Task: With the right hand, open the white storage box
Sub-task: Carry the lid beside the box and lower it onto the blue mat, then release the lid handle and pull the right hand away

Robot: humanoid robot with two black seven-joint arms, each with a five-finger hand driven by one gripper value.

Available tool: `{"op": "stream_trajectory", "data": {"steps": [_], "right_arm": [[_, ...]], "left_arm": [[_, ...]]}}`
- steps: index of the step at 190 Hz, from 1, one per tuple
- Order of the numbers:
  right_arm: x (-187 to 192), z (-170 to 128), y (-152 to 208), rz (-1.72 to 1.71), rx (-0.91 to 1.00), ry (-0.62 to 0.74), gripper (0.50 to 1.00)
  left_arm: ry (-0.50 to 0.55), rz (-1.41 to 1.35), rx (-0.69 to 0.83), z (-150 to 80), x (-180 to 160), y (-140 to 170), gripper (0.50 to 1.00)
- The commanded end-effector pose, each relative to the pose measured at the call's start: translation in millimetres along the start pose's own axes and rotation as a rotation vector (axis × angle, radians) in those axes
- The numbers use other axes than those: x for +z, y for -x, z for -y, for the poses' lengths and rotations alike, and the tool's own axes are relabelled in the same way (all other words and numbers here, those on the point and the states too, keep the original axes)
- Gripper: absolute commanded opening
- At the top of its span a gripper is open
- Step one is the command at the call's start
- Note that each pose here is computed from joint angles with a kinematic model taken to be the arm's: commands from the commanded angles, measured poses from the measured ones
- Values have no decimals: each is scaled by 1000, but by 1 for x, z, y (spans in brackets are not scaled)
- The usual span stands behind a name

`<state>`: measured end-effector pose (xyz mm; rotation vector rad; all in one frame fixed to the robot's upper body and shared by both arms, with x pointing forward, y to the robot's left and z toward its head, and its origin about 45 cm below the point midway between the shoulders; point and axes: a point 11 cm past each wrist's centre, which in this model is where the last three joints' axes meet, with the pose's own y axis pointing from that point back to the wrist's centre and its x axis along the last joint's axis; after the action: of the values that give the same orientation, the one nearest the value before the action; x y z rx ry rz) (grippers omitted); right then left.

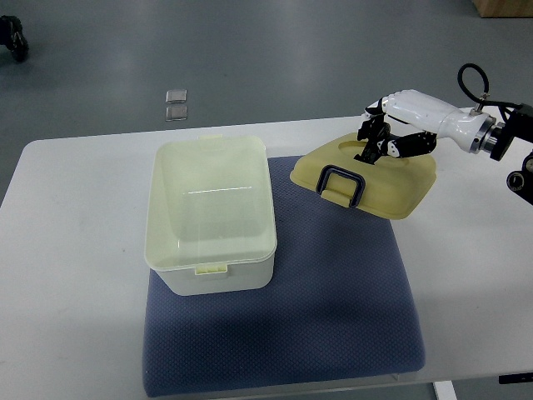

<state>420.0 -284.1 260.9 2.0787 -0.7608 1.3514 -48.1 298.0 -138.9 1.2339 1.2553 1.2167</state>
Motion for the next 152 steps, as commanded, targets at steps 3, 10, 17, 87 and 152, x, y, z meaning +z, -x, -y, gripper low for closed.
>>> {"op": "stream_trajectory", "data": {"steps": [3, 10, 17, 87, 152], "right_arm": [[1, -2, 17, -1, -27, 3, 500], [1, -3, 24, -3, -42, 3, 500], [0, -3, 29, -7, -50, 0, 500], [-11, 0, 49, -31, -64, -37, 500], [-49, 11, 47, -14, -49, -159, 500]], "left_arm": [[0, 0, -3, 0, 0, 1, 1000], [0, 0, -3, 0, 0, 1, 1000], [0, 0, -3, 0, 0, 1, 1000], [-5, 2, -5, 0, -1, 2, 1000], [-6, 0, -3, 0, -1, 1, 1000]]}}
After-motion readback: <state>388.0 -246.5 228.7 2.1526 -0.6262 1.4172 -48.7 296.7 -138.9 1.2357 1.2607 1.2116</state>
